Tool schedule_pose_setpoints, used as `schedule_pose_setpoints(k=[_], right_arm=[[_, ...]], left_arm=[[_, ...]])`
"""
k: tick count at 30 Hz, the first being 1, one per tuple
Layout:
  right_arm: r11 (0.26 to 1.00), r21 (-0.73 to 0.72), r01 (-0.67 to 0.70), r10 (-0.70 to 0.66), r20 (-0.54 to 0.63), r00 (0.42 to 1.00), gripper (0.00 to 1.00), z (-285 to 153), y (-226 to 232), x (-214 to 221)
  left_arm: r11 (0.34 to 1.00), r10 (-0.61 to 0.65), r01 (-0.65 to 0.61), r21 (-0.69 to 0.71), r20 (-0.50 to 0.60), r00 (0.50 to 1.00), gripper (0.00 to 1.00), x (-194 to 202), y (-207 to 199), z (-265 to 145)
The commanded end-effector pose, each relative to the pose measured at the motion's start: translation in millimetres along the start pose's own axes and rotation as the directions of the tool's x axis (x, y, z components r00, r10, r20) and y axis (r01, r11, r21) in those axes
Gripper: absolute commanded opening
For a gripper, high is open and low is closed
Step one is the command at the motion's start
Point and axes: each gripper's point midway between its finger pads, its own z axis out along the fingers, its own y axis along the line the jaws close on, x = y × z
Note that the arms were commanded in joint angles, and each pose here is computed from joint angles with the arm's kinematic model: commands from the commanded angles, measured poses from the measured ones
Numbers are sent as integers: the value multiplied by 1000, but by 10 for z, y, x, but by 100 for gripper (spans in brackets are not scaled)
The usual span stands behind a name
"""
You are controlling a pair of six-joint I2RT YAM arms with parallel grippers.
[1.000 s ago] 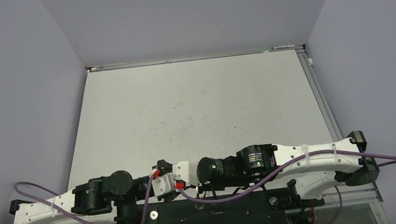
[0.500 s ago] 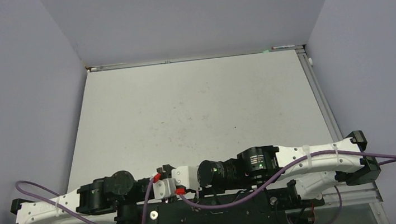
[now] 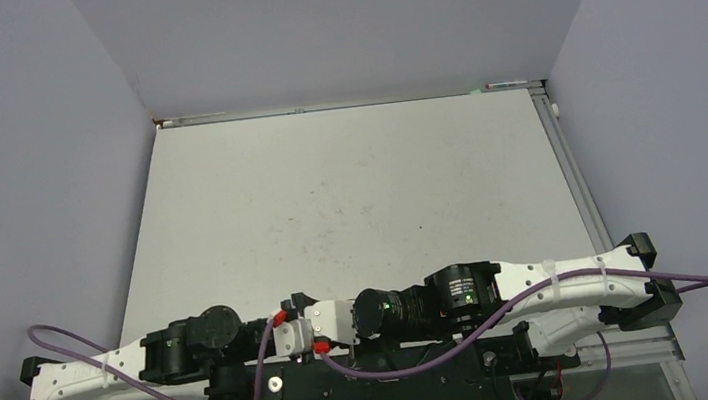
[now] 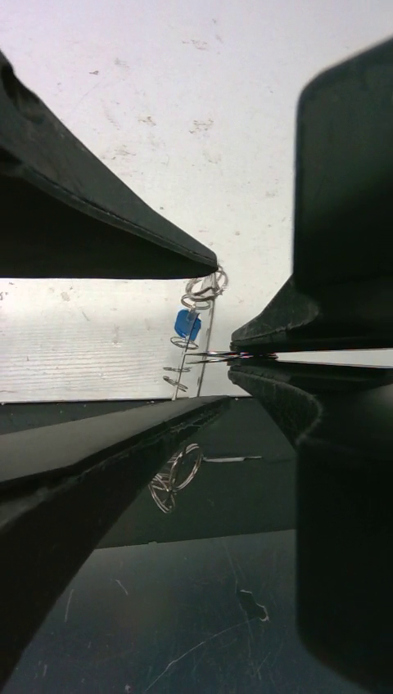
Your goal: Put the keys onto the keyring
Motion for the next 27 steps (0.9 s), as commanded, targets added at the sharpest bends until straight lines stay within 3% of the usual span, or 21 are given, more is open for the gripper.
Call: schedule_pose_setpoints(k=[1,6,13,27], right_arm=[[999,40,-36,28,199,980,5,-253,-122,-496],[998,37,-43,34,212,977,5,-298,-122,-500],[998,39,-40,31,208,978,5,-279,-113,-511],[998,45,-39,29,201,979,5,-238,-110,-496]], left_arm=[[998,0,0,-61,6,1000,47,62,108,-38],[996,-7,13,-92,66,998,46,-21,166,-98],[998,-9,12,-55,57,998,39,-17,123,-45],[999,-33,35,-18,78,996,21,-60,88,-7]])
